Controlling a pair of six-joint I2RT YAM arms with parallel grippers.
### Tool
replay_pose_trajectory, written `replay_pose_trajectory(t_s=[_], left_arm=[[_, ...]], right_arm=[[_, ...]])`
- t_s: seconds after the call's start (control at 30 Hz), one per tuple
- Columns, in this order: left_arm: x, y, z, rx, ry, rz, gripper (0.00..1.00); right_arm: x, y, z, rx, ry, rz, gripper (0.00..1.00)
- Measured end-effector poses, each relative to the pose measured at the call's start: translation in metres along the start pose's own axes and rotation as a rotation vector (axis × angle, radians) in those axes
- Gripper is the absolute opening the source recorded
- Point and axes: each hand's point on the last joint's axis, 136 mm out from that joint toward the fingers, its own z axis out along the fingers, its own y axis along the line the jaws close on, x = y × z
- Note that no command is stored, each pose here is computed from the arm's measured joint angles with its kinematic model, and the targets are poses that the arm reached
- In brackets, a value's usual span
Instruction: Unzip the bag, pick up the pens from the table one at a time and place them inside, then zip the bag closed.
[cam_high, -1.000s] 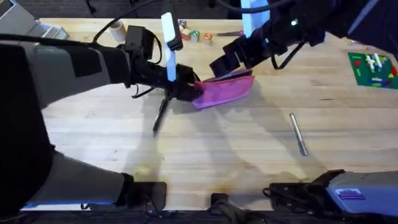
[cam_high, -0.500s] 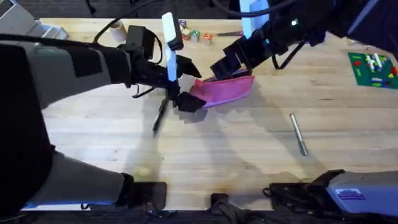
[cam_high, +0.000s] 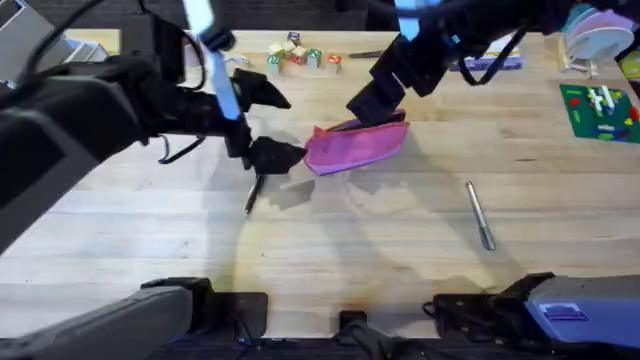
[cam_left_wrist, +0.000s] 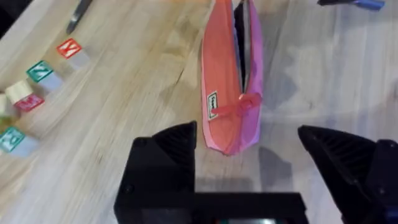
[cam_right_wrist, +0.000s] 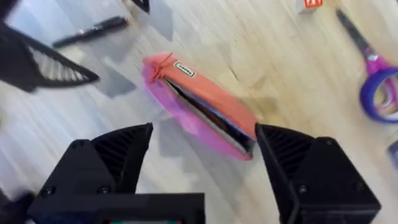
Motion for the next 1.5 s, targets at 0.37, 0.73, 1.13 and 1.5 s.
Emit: replay_pose_trajectory(t_s=[0.37,0.73,1.13,1.5], left_arm=[[-0.011,-0.005,-0.023,-0.057,-0.015,0.016,0.992],[-0.011,-0.005,-0.023,-0.057,-0.015,0.015,0.994],[-0.011,-0.005,-0.023,-0.057,-0.015,0.015,0.993],[-0.011,-0.005,-0.023,-0.057,-0.015,0.015,0.993]], right_arm=[[0.001,0.0,0.0,-0.001,0.002,-0.542,0.998],[0.004,0.002,0.0,-0.012,0.012,-0.772,0.998],[0.009,0.004,0.0,-0.029,0.029,-0.796,0.696],[0.021,0.009,-0.001,-0.068,0.066,-0.786,0.032]])
